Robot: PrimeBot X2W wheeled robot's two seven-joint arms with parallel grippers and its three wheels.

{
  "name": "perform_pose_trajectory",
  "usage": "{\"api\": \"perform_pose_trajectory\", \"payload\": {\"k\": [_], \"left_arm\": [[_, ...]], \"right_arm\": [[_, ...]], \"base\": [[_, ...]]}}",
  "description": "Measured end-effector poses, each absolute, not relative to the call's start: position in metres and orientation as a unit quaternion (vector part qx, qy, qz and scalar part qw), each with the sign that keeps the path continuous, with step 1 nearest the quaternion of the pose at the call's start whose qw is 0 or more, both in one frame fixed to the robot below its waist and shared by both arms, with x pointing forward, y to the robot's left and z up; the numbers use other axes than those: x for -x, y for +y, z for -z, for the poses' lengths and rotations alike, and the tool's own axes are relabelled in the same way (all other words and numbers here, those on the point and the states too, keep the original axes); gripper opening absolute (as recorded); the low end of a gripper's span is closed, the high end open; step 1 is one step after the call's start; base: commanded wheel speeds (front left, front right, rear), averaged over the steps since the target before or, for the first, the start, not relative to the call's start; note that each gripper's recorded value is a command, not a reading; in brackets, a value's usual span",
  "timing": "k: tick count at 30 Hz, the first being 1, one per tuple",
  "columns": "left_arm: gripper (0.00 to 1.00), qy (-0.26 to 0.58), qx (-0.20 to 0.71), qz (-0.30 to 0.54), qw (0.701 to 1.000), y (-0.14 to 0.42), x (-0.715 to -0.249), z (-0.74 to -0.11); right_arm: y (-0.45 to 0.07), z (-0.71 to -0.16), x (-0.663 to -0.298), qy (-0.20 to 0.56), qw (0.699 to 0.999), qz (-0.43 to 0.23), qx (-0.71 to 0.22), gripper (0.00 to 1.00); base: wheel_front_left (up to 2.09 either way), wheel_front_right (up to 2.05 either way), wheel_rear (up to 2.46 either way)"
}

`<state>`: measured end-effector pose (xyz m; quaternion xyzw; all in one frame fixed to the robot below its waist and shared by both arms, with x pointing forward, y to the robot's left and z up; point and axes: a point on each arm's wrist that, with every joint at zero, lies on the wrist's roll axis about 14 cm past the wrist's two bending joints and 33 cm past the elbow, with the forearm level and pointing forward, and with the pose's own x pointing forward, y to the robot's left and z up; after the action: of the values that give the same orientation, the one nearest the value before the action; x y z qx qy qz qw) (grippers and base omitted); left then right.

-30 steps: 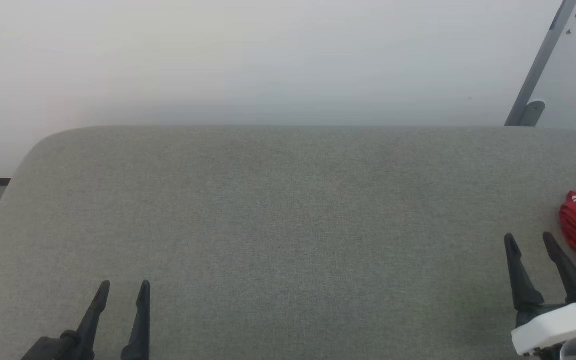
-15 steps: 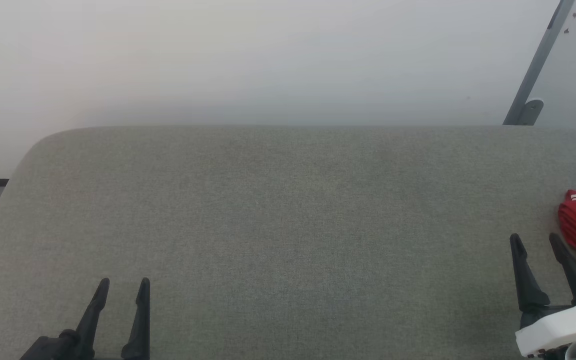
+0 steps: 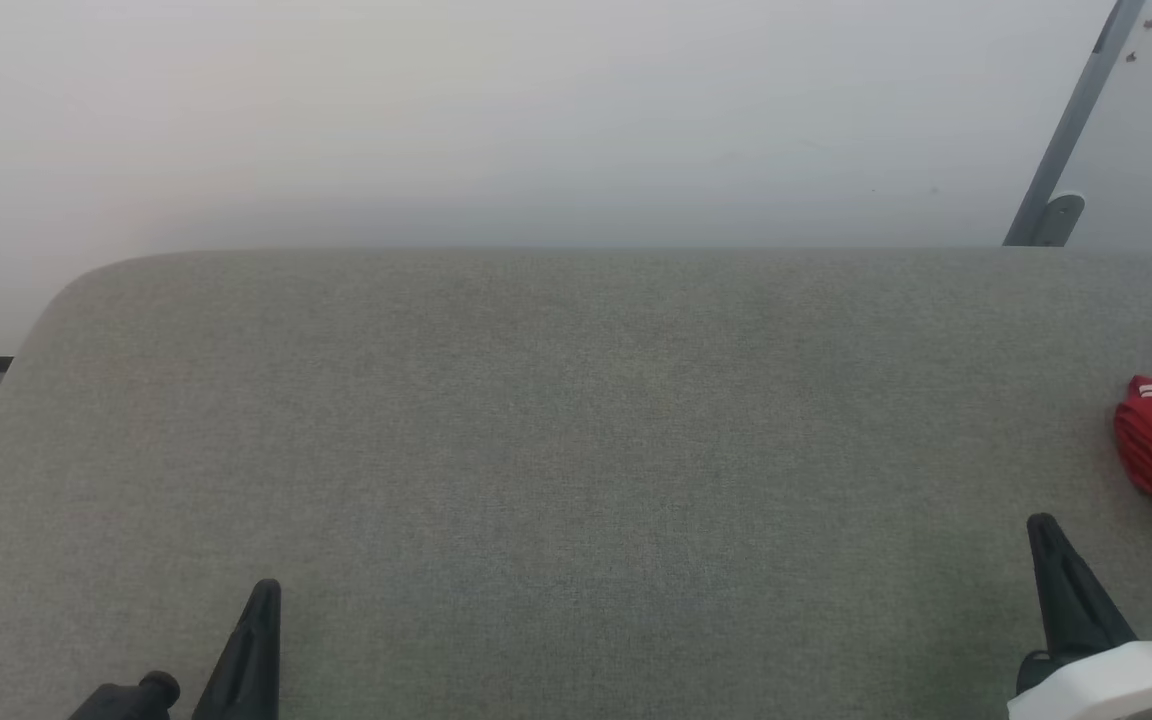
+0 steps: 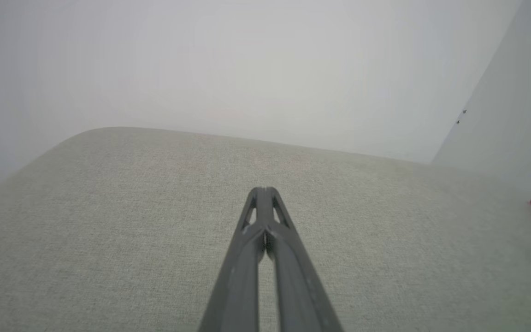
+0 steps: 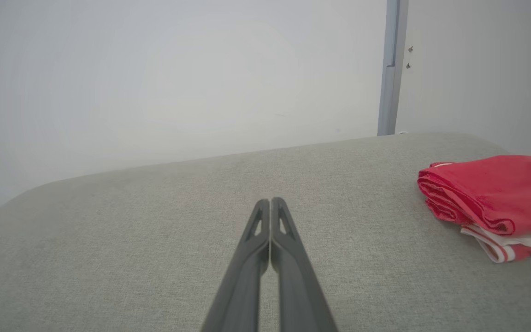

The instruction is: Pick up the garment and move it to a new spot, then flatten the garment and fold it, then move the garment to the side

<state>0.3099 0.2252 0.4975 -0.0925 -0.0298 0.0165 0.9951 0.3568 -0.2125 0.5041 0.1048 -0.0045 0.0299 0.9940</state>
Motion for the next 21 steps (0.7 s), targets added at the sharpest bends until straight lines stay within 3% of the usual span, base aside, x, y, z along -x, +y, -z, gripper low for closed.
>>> {"api": "perform_pose_trajectory", "payload": {"k": [21], "left_arm": [[0.0,-0.009,0.26,-0.044,0.965,0.229,-0.323,-0.488]], "right_arm": [[-0.214,-0.498,-0.362,0.011,0.962,-0.001,-0.271,0.0]], "base": [[0.0,0.0,0.0]]}}
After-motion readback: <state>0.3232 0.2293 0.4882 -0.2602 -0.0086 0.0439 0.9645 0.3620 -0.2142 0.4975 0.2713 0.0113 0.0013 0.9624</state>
